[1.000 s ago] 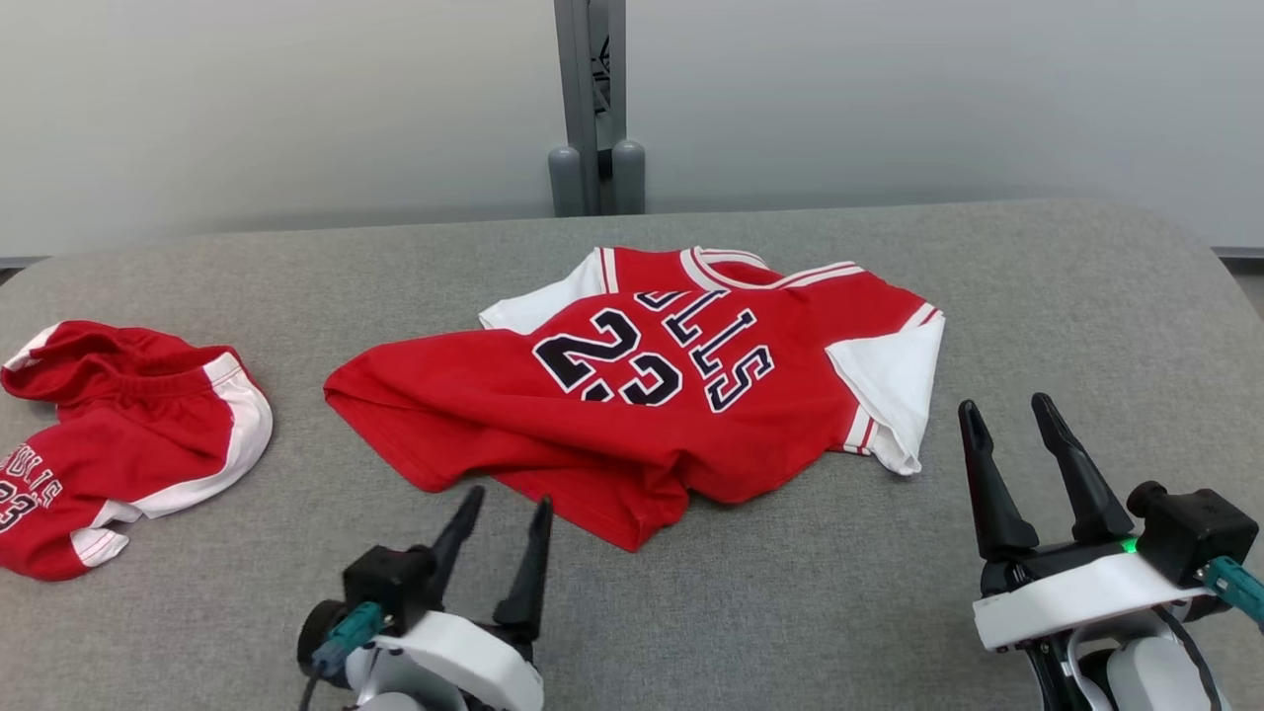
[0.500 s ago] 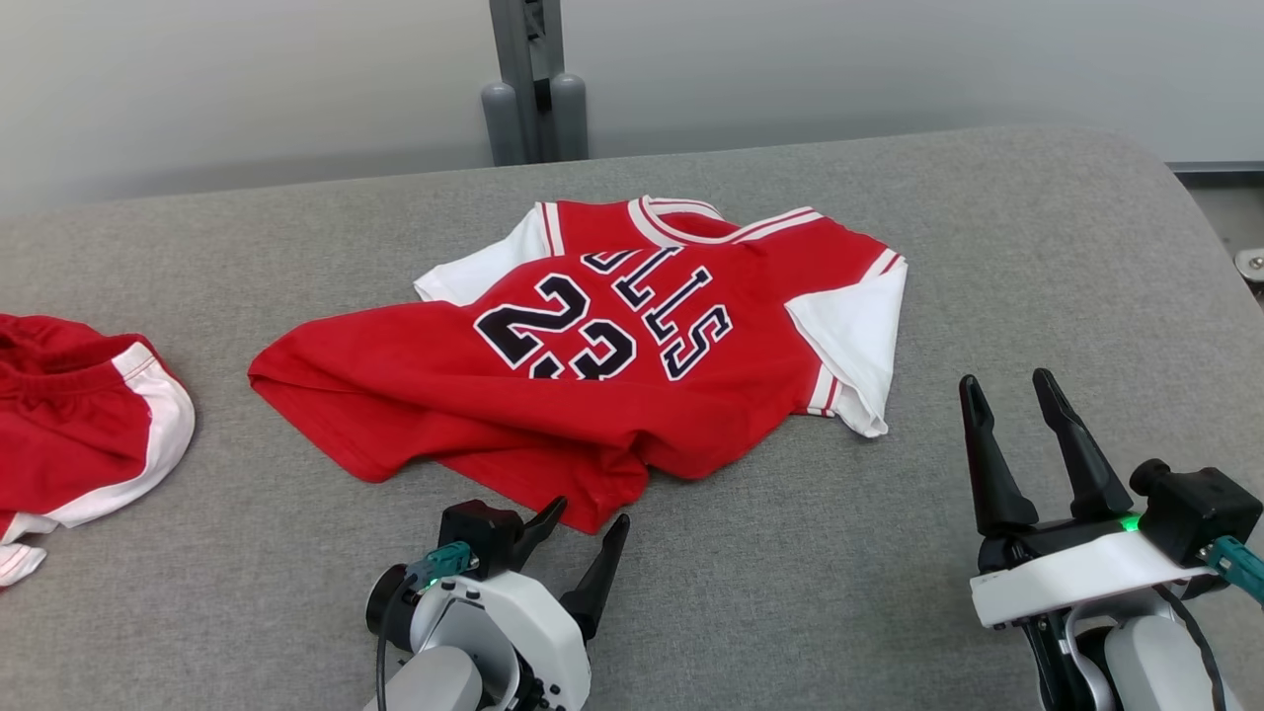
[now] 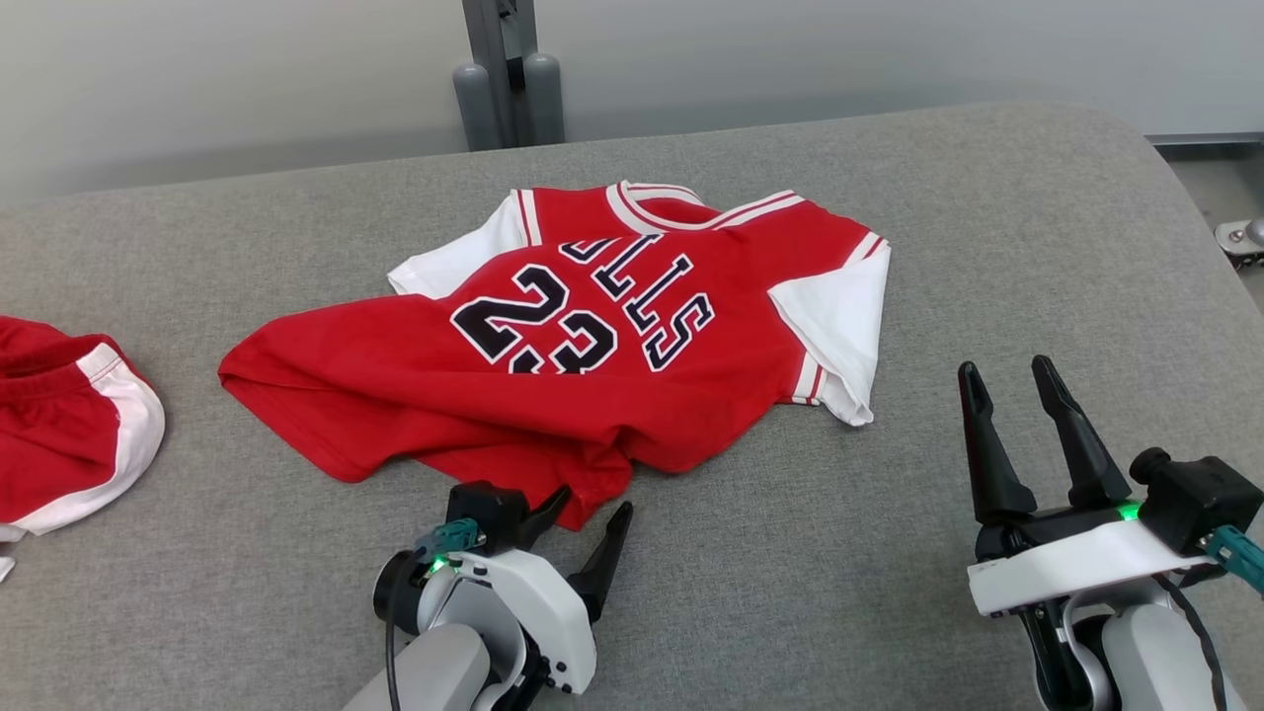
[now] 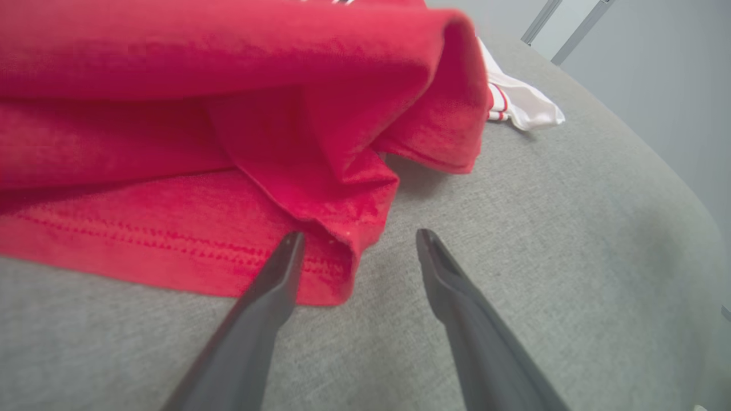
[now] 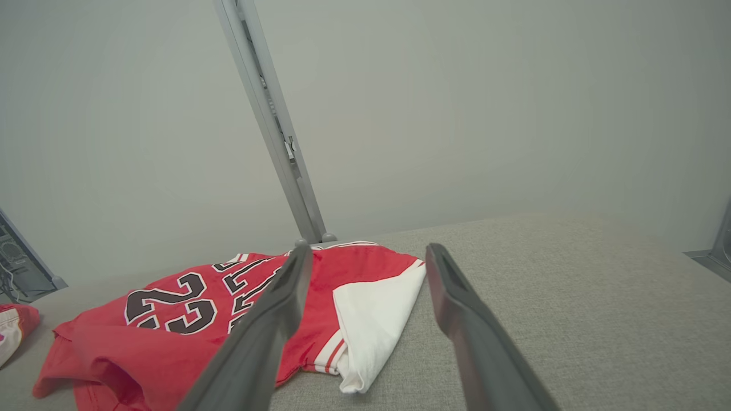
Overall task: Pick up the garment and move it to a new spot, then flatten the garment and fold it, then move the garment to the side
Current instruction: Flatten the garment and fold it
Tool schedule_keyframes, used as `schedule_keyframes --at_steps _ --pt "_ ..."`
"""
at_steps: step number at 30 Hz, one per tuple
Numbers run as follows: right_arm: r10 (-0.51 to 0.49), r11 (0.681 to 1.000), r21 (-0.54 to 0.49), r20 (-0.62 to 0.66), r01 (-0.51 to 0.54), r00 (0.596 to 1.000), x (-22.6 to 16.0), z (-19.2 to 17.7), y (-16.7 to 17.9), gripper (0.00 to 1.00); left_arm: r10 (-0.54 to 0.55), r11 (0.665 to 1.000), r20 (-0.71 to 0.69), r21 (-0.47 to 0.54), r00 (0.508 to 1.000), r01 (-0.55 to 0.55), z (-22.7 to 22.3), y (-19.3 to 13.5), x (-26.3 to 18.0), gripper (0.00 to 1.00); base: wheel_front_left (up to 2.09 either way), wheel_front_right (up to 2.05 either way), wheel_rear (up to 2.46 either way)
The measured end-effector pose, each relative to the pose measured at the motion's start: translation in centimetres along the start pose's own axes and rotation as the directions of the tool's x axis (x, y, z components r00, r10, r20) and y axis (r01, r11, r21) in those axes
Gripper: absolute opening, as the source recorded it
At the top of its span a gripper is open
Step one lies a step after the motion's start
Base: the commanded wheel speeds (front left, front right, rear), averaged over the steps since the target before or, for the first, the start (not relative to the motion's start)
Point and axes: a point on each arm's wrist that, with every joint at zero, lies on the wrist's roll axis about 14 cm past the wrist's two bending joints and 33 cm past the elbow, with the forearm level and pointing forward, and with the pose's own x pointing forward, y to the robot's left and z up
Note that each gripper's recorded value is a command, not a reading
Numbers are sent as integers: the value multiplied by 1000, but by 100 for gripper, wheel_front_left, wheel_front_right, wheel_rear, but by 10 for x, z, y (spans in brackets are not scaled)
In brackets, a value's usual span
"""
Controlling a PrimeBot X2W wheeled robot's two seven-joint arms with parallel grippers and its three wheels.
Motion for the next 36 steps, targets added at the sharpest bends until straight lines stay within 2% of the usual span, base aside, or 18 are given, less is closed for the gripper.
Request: schedule_keyframes --at_steps 1,2,3,17,26,32,36 --pt "-1 1000 0 -1 1 1000 0 0 0 100 -3 1000 -4 -1 1000 3 0 0 1 99 0 0 0" --pt "-1 1000 1 -1 1 1000 0 -1 0 100 -7 1000 -8 -5 1000 7 -1 -1 2 29 0 0 0" --pt "-2 1000 1 -2 2 1000 1 -1 0 100 -12 1000 -14 -8 1000 12 -2 -2 3 0 0 0 0" --pt "-16 1000 8 -4 16 1000 1 -2 -2 100 22 1000 27 13 999 -23 6 7 -2 0 0 0 0" --pt "-4 1000 -21 -19 3 1000 3 -6 2 100 119 992 92 20 989 -121 13 33 -35 0 0 0 0" --pt "32 997 -72 -62 -36 998 14 -17 10 100 170 985 165 -1 972 -172 23 42 -61 0 0 0 0" --pt "99 992 -69 -113 -107 989 31 -31 33 100 198 980 198 -34 960 -195 24 46 -76 0 0 0 0"
